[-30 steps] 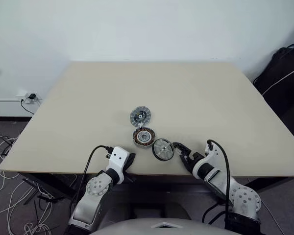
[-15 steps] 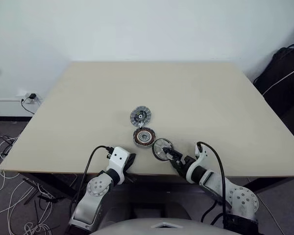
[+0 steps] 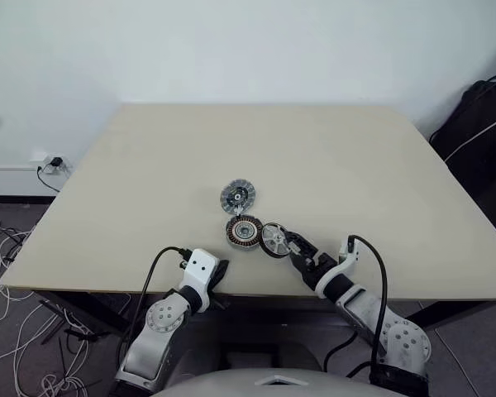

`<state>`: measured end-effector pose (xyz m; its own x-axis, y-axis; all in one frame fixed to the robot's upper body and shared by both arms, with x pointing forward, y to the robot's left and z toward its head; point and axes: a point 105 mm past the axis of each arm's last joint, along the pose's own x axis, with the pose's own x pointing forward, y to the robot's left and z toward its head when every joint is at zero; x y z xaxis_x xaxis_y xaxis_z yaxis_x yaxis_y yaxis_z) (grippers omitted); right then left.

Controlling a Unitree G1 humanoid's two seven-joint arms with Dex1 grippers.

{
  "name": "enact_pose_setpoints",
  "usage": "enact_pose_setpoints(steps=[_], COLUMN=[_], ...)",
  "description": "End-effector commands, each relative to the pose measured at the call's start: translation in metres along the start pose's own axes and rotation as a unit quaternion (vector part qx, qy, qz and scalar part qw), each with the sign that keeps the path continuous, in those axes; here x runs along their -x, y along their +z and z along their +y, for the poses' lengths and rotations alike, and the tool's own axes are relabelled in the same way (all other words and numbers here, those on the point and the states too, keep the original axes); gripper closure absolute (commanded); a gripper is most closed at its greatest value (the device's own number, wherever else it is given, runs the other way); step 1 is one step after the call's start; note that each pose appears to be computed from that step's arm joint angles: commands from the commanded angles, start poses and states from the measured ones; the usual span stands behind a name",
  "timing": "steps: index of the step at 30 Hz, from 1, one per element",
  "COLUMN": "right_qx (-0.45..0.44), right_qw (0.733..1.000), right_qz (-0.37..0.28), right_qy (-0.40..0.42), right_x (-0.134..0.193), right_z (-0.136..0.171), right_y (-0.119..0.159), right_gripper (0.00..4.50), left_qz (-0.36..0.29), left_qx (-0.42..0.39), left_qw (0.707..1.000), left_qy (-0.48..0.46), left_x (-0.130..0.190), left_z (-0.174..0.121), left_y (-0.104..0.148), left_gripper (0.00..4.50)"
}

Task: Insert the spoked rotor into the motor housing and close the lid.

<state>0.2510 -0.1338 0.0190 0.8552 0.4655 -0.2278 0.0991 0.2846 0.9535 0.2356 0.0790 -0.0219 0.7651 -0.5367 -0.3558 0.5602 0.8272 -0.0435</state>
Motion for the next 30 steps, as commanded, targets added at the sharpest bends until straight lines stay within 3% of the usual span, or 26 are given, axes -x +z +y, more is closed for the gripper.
enact_pose_setpoints(steps=[1, 7, 17, 30], right_qx=[-0.004, -0.010, -0.032, -0.104], right_qw=[0.999, 1.000, 0.996, 0.993], right_qz=[-0.034, -0.016, 0.082, 0.053], right_qy=[0.028, 0.012, 0.008, -0.009], right_x=[0.000, -0.001, -0.005, -0.031], right_z=[0.009, 0.008, 0.015, 0.010], right_y=[0.011, 0.004, -0.029, -0.036], right_gripper=[0.02, 0.02, 0.02, 0.02], left_qz=[-0.026, -0.026, -0.026, -0.022], left_qx=[-0.011, -0.010, -0.006, -0.011], left_qw=[1.000, 1.000, 1.000, 1.000], left_qy=[-0.006, -0.006, -0.003, 0.003], left_x=[-0.001, -0.001, -0.002, 0.002], left_z=[-0.001, 0.000, -0.002, 0.003], left_y=[0.016, 0.016, 0.015, 0.014], left_gripper=[4.50, 4.50, 4.50, 4.50])
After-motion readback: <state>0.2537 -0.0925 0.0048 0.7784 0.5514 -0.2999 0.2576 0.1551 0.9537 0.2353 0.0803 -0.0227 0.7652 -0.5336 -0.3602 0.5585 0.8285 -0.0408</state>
